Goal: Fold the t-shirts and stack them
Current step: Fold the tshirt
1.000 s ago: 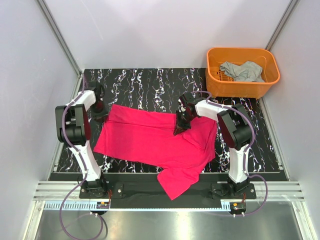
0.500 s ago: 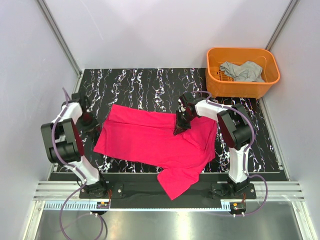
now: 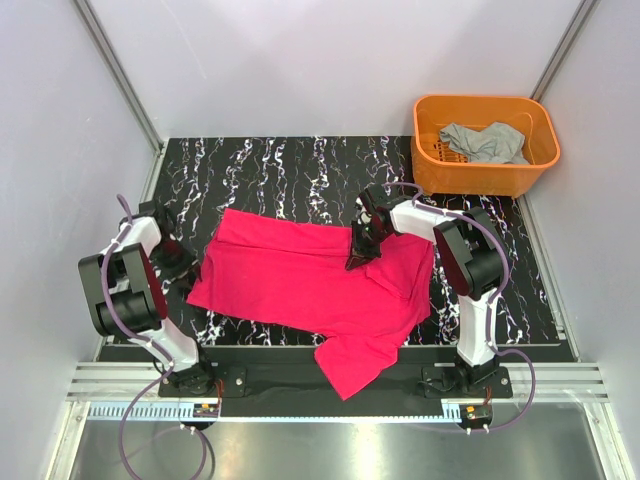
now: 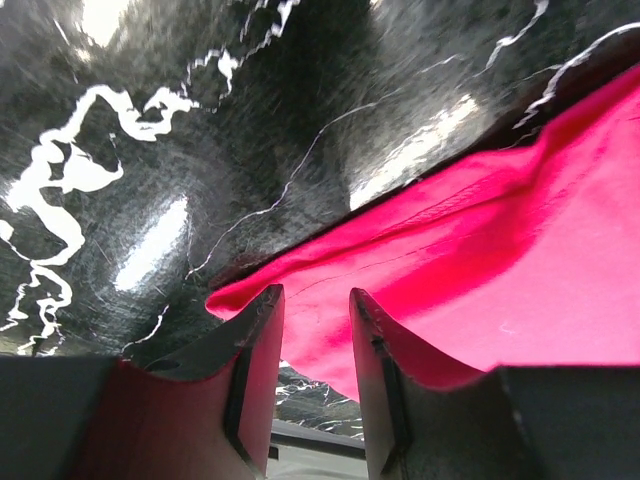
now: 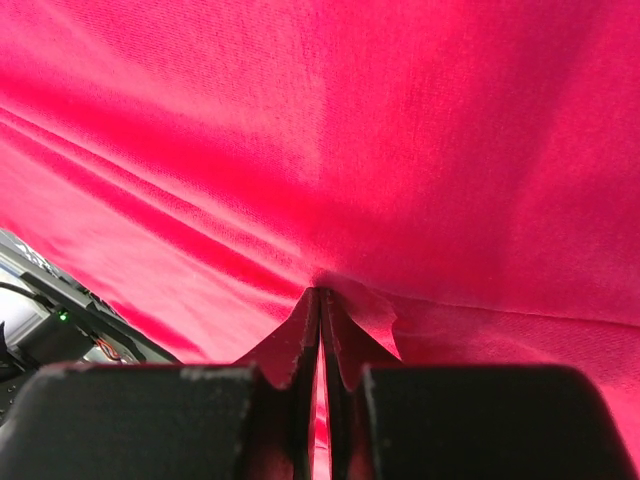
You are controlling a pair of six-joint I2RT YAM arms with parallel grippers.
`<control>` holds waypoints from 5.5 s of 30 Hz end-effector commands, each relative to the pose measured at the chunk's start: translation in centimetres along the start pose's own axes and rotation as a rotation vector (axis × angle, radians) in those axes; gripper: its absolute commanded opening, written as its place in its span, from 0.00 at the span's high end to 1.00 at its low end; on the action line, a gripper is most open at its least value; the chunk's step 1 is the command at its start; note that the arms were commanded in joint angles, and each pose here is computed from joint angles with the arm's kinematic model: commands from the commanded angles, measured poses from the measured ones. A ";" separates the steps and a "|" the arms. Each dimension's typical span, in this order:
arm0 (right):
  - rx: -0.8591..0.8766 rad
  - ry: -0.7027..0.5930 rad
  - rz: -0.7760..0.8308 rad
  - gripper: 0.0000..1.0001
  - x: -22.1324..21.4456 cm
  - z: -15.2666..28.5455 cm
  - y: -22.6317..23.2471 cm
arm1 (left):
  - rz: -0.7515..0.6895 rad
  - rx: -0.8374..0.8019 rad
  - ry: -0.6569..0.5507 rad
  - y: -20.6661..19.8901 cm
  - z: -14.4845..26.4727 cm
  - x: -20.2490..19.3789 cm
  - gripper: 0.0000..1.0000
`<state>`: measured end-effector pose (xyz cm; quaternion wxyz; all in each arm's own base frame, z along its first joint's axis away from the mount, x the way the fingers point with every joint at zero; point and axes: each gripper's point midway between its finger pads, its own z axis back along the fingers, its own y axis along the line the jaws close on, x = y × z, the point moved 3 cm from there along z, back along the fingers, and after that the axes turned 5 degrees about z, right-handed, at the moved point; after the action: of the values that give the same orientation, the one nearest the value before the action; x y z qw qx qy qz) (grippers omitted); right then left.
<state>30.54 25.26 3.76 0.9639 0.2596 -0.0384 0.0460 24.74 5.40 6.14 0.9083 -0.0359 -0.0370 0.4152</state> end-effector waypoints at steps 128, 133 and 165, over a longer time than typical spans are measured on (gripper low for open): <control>-0.200 -0.310 -0.178 0.23 4.7 12.7 -11.6 | -0.350 -0.198 -0.136 -13.5 -0.2 10.7 0.23; -0.243 -0.332 -0.176 0.40 5.6 12.0 -13.1 | -0.315 -0.183 -0.100 -13.2 -1.4 10.2 0.27; -0.423 -0.693 -0.069 0.98 16.7 10.4 -12.2 | 0.007 -0.208 -0.165 -11.9 -3.0 19.1 1.00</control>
<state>43.47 11.91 5.90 0.9470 0.1034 -0.2943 -0.0766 44.01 10.46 5.00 0.9011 -0.1049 -0.1158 0.4045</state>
